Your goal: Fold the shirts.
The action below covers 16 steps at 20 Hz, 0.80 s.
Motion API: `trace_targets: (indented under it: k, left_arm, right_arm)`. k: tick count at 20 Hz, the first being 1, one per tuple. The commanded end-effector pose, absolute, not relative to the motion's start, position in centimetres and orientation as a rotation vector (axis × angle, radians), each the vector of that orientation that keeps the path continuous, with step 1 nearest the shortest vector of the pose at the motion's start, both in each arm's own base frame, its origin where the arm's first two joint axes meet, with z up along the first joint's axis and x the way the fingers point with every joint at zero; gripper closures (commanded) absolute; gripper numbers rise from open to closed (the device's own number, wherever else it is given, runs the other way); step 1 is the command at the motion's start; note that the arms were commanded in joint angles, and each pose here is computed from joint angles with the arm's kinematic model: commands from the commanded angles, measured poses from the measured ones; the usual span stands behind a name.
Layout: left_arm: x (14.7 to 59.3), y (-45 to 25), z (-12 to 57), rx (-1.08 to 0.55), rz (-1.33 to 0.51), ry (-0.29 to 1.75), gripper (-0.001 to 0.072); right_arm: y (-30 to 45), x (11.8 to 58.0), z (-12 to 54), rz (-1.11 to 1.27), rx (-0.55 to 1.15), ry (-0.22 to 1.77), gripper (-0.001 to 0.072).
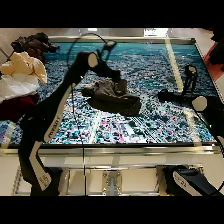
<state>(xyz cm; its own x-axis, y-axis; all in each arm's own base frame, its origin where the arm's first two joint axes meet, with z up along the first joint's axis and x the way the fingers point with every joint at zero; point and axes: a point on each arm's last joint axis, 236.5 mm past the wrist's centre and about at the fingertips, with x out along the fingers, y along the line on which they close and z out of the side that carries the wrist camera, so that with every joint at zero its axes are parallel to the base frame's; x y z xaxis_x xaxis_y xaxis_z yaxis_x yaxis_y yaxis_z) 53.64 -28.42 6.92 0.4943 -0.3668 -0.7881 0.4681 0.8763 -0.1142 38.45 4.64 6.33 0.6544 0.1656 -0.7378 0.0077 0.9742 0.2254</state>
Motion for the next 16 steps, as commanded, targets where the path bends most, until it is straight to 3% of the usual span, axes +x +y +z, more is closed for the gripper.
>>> trace_targets:
  k: [1,3,6,7,10,16]
  left_arm:
    - [56.3,-14.7,5.9,0.067,-0.126,1.009,0.0018]
    - [55.2,-12.2,2.2,-0.046,-0.144,1.126,0.0159]
    - [55.0,-8.2,-1.5,-0.070,-0.164,1.191,0.0164]
    - [54.6,-8.1,-2.3,-0.020,-0.256,1.204,0.0199]
    - [54.0,-10.5,-3.6,0.084,-0.542,1.177,0.0208]
    - [49.8,-13.1,-6.0,0.248,-0.909,1.219,0.0242]
  right_arm:
    - [5.5,39.2,5.8,0.103,0.289,0.845,0.0099]
    - [6.4,39.3,6.1,0.121,0.349,0.842,0.0099]
    - [7.1,38.6,5.8,0.138,0.380,0.876,0.0099]
    - [7.2,38.6,5.7,0.138,0.379,0.880,0.0099]
    - [7.3,38.7,5.9,0.140,0.392,0.873,0.0099]
    - [7.9,38.7,6.1,0.153,0.430,0.874,0.0099]
